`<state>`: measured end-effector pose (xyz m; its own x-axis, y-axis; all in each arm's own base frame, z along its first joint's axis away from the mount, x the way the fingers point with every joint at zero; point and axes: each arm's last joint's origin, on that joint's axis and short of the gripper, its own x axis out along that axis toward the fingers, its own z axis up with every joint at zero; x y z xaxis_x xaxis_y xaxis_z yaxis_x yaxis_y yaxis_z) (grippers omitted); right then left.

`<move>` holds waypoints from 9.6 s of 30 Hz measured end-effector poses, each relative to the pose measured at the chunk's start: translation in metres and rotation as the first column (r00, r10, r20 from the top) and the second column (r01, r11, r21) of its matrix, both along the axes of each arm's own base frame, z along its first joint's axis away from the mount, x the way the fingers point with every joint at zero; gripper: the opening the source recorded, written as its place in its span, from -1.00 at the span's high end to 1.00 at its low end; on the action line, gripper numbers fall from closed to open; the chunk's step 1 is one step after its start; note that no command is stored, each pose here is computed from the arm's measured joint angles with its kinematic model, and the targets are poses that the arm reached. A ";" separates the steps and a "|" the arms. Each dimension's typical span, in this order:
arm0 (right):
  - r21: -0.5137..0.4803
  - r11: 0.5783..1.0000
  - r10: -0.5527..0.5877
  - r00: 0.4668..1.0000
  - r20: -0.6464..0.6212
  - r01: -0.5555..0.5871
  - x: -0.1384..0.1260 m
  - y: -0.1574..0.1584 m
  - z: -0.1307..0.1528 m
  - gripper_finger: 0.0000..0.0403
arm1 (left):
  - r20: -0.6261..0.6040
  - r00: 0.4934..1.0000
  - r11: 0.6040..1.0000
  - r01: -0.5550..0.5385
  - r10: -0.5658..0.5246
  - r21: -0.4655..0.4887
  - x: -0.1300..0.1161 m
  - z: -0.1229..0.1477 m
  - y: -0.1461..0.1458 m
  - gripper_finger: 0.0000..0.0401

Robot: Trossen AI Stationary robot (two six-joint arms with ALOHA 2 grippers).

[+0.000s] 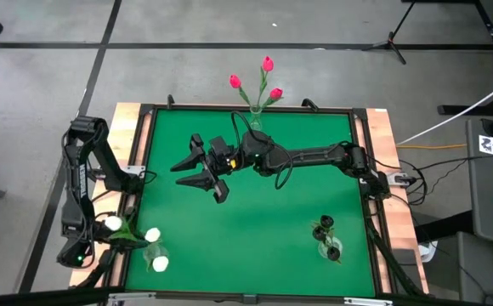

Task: Sort flowers into vase by color
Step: Put the white tulip into the bottom left transparent vase, then return to Home Position

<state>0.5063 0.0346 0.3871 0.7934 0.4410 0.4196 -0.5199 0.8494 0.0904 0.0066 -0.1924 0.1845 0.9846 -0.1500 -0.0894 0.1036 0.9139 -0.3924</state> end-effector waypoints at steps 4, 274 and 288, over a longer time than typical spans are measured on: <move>-0.009 1.000 0.017 1.000 0.001 -0.017 0.000 0.000 0.000 0.18 | -0.019 1.000 1.000 0.004 -0.004 -0.024 0.000 0.000 0.000 0.44; -0.589 0.750 -0.242 0.953 0.180 0.302 -0.456 -0.023 -0.109 0.18 | 0.467 0.484 0.657 0.667 -0.740 0.351 -0.042 0.189 0.245 -0.01; -0.640 0.730 -0.207 0.970 0.125 0.239 -0.449 -0.023 -0.127 0.18 | 0.429 0.312 0.491 0.767 -0.848 0.413 -0.018 0.156 0.195 -0.01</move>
